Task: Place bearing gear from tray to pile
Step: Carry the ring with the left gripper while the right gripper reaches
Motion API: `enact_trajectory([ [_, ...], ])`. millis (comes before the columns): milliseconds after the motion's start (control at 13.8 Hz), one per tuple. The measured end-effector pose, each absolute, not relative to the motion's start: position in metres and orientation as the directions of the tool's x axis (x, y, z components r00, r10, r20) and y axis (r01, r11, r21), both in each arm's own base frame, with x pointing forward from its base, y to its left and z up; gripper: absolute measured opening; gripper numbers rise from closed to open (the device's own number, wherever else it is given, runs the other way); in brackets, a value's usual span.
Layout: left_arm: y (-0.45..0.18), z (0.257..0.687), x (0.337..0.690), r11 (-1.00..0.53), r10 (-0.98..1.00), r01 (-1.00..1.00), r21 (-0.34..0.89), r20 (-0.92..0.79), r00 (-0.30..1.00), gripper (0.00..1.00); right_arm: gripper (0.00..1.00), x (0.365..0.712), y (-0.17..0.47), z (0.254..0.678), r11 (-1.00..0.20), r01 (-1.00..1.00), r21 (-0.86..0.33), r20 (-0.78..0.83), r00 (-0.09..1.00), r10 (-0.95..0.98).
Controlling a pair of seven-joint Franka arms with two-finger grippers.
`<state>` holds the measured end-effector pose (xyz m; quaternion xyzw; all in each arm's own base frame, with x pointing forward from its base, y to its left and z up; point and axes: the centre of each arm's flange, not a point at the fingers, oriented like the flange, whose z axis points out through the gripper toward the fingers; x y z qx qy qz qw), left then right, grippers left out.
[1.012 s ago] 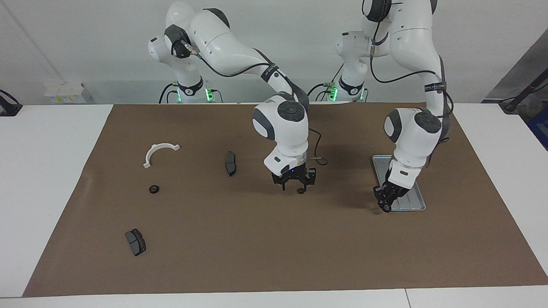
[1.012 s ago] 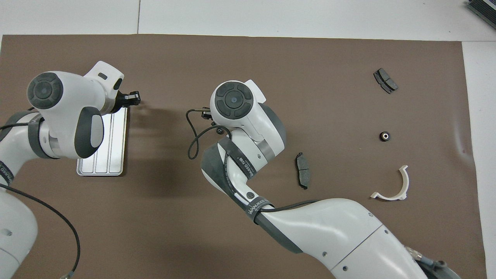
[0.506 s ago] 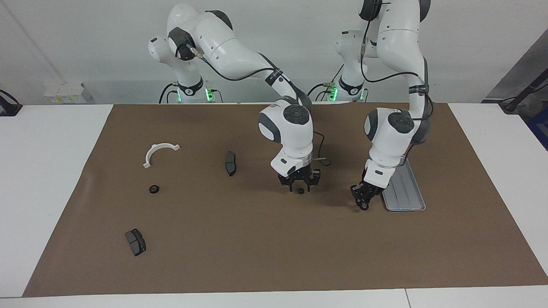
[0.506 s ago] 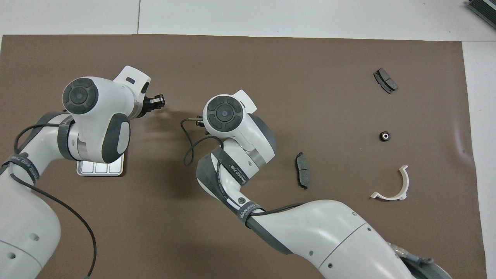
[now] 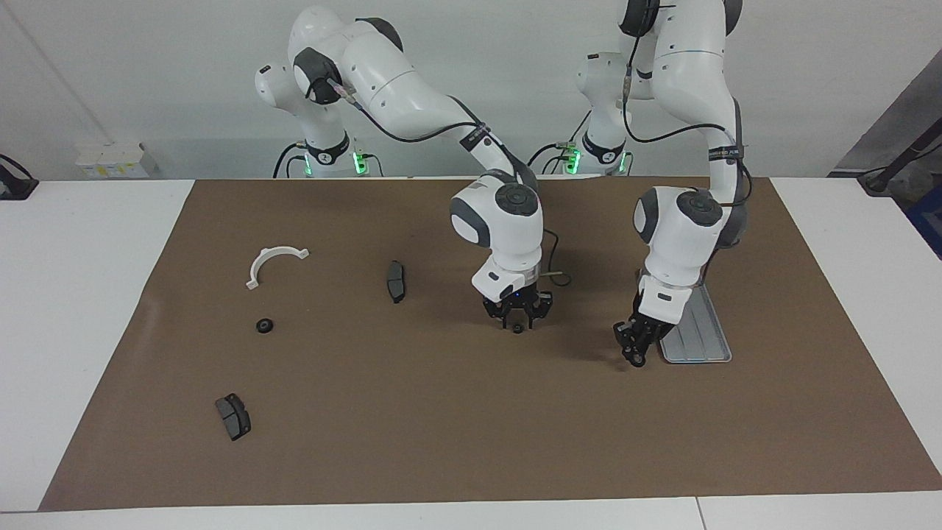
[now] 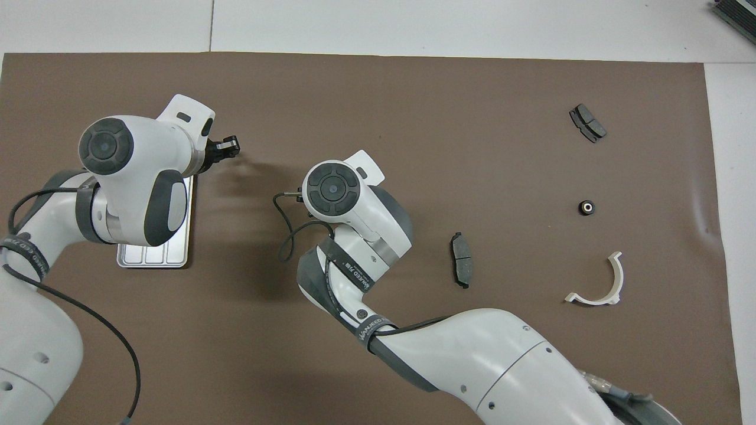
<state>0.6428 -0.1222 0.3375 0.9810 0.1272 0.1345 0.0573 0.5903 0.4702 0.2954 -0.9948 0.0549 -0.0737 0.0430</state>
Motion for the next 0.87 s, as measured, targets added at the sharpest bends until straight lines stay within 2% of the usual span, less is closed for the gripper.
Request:
enact_trajectory([
  [217,-0.099,0.349,0.654,-0.951,0.301,0.267,0.157,0.272,0.914,0.32,0.49,0.589,0.471,0.291,-0.991,-0.094,-0.092,0.15,0.983,-0.107],
  [289,-0.093,0.35,0.656,-0.949,0.309,0.274,0.158,0.276,0.91,0.32,0.42,0.589,0.471,0.29,-0.993,-0.087,-0.085,0.159,0.982,-0.1],
  [361,-0.091,0.35,0.657,-0.948,0.312,0.277,0.159,0.276,0.909,0.32,0.29,0.589,0.47,0.29,-0.994,-0.081,-0.077,0.167,0.982,-0.093],
  [434,-0.092,0.35,0.657,-0.948,0.311,0.277,0.158,0.275,0.91,0.32,0.24,0.589,0.47,0.29,-0.995,-0.072,-0.069,0.177,0.981,-0.083],
  [650,-0.094,0.348,0.656,-0.949,0.308,0.274,0.158,0.272,0.912,0.32,0.24,0.597,0.462,0.293,-0.997,-0.064,-0.047,0.204,0.976,-0.072],
  [867,-0.11,0.346,0.654,-0.954,0.289,0.253,0.161,0.268,0.919,0.32,0.24,0.619,0.429,0.308,-0.992,-0.116,-0.045,0.214,0.969,-0.123],
])
